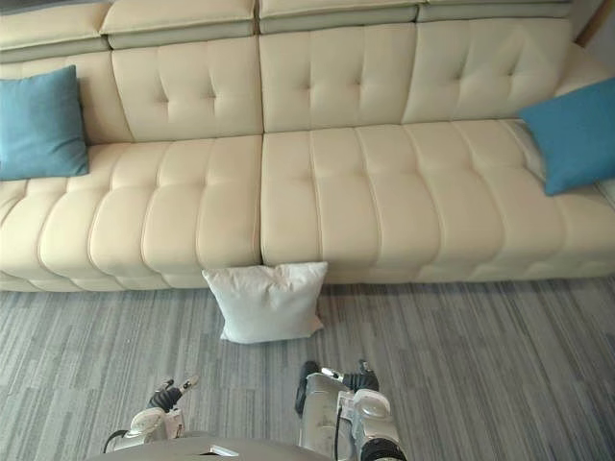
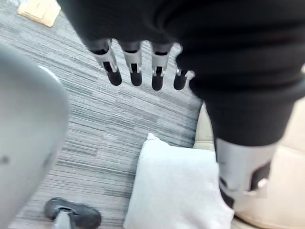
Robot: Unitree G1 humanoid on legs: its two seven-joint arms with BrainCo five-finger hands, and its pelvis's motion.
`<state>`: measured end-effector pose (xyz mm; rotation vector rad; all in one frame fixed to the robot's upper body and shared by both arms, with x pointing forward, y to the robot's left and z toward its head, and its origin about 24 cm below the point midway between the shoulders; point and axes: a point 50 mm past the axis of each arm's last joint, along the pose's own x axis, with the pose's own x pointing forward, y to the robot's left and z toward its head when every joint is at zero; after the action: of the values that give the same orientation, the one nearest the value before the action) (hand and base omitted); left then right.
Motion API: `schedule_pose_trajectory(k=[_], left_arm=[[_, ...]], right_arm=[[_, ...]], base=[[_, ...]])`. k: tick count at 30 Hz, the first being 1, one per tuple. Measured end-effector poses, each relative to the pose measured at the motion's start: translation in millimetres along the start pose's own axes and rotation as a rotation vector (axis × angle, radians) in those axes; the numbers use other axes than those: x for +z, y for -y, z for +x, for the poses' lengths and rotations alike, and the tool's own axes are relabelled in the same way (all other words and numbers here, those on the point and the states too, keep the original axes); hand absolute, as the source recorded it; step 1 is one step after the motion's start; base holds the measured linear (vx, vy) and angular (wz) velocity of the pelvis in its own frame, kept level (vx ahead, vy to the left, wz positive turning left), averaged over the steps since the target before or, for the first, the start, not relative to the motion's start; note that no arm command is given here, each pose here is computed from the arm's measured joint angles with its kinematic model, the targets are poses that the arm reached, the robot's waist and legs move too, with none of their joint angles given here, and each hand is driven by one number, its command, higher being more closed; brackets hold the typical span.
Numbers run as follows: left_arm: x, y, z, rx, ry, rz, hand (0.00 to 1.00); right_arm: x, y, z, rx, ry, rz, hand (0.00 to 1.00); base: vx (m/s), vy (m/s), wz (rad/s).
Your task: Pick up cushions and gather them together orderly.
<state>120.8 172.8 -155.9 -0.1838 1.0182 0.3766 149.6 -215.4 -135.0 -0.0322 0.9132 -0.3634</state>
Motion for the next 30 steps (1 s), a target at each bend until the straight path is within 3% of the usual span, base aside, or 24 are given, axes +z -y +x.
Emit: schedule_pose_trajectory(k=[7, 15, 30], left_arm=[[5.8, -5.7, -0.9, 0.016, 0.036, -0.01, 0.0], [16.1, -18.0, 1.9, 0.035, 0.065, 0.043, 0.0], [1.2, -27.9, 1.8, 0.053, -0.002, 0.075, 0.0]], right_arm=[[-18.0, 5.3, -3.8, -0.018, -0.059, 0.01, 0.0], [-26.1, -13.5, -8.8, 0.017, -0.087, 0.08, 0.0], [-35.9, -20.2, -13.1, 0.043, -0.112, 0.048, 0.0]], base=[[0.36, 0.016, -0.1], [0.24, 0.238, 0.52], [-0.07, 0.001, -0.3]])
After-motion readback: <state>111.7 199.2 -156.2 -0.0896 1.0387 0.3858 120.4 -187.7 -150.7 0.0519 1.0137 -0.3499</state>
